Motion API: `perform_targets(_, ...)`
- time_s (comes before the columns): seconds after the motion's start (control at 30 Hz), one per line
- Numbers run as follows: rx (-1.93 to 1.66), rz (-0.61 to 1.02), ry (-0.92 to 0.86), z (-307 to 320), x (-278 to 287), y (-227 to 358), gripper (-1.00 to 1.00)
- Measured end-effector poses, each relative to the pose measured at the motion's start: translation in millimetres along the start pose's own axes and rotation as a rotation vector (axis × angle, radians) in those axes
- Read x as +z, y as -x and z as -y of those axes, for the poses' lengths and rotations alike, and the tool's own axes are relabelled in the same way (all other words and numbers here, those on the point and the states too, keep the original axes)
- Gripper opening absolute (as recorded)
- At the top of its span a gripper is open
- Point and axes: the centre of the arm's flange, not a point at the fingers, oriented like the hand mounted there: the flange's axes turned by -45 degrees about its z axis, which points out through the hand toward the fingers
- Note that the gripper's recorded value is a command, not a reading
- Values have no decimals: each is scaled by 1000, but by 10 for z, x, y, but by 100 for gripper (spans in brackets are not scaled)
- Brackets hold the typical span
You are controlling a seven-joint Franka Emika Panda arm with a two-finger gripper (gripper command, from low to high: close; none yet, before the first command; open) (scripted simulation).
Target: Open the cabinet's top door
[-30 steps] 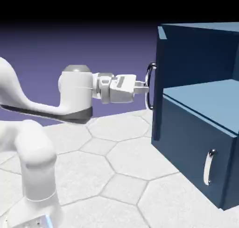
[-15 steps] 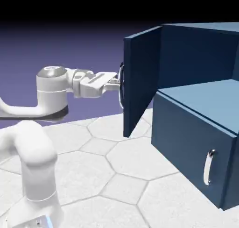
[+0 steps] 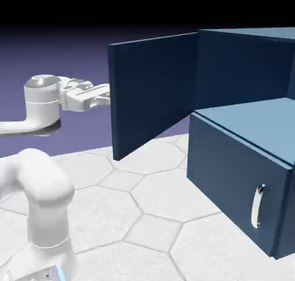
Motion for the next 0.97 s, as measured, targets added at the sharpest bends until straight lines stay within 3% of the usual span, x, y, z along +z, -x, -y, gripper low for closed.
perform_targets(0.47, 0, 0, 288, 617, -1310, 0, -100)
perform_targets(0.97, 0, 0, 529, 1403, -2236, -1, -100)
